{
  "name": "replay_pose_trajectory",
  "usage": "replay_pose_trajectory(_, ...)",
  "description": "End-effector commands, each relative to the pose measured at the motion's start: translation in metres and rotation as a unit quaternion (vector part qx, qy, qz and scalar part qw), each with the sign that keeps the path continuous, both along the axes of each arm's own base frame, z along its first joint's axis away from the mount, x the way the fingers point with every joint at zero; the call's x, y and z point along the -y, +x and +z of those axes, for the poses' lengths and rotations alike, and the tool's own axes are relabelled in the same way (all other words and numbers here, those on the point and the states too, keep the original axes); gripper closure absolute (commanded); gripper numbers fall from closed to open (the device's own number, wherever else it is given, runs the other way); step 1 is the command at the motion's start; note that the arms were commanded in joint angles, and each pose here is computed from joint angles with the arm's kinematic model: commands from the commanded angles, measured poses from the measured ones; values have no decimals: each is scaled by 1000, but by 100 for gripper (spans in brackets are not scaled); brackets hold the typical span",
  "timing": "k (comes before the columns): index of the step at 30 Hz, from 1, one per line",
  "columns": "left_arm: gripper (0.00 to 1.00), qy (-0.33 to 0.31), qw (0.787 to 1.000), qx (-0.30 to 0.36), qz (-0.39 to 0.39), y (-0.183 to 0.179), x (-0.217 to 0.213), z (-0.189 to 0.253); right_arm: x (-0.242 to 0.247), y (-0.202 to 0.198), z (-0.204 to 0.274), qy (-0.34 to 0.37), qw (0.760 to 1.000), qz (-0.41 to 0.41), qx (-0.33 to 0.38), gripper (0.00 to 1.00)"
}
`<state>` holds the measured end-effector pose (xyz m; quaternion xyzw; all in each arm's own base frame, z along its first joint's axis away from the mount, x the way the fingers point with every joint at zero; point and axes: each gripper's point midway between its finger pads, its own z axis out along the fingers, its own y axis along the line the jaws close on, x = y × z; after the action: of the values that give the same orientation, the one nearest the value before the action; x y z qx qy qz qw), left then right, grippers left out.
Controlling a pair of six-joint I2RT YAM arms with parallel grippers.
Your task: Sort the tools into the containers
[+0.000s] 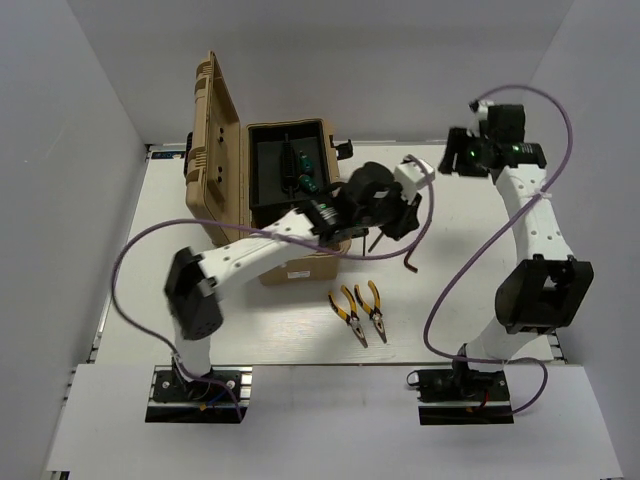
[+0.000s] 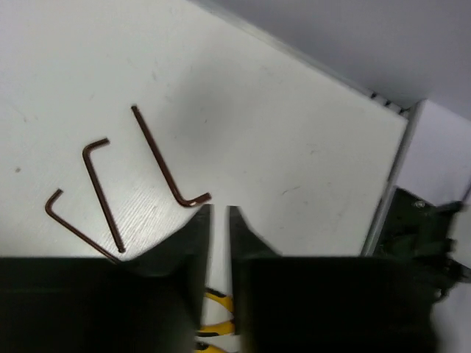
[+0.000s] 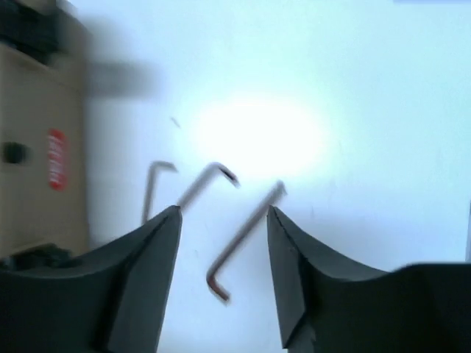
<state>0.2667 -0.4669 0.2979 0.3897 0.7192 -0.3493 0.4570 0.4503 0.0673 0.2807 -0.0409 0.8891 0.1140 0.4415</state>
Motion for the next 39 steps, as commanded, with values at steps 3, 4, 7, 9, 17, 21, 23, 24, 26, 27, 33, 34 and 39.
replay_pose_trajectory(3, 39, 71, 994, -56, 54, 32, 29, -62, 51, -77, -59, 42, 991, -42, -120, 46)
replay_pose_trajectory(4, 39, 84, 992, -63, 66, 45, 44, -80, 52, -89, -78, 51, 987, -45, -143, 65)
replay_pose_trajectory(7, 38, 107, 986, -83, 99, 64, 58, -119, 58, -108, -79, 69, 988, -59, -123, 87)
replay_pose_trajectory(9, 38, 115, 983, -93, 112, 70, 63, -137, 61, -118, -78, 74, 989, -68, -108, 87)
replay_pose_trajectory(17, 38, 160, 973, -112, 126, 73, 61, -198, 71, -133, -102, 113, 982, -92, -118, 87)
replay_pose_trajectory(21, 38, 156, 973, -117, 124, 73, 66, -208, 70, -135, -105, 131, 979, -87, -127, 87)
replay_pose_trajectory(23, 38, 156, 973, -120, 120, 73, 68, -211, 70, -136, -105, 134, 979, -87, -126, 87)
replay_pose_trajectory(24, 38, 156, 973, -120, 120, 74, 69, -214, 71, -137, -105, 137, 979, -89, -125, 87)
replay_pose_trajectory(26, 39, 156, 972, -124, 122, 75, 71, -219, 68, -137, -105, 143, 978, -83, -125, 87)
replay_pose_trajectory(27, 39, 163, 970, -125, 126, 76, 70, -226, 68, -137, -104, 146, 978, -83, -123, 87)
replay_pose_trajectory(33, 42, 183, 964, -128, 144, 80, 65, -250, 64, -140, -102, 160, 977, -75, -119, 87)
replay_pose_trajectory(34, 43, 186, 963, -122, 154, 84, 63, -250, 65, -140, -102, 162, 977, -76, -117, 87)
replay_pose_trajectory(39, 47, 206, 955, -119, 177, 87, 54, -264, 64, -141, -99, 171, 976, -73, -112, 86)
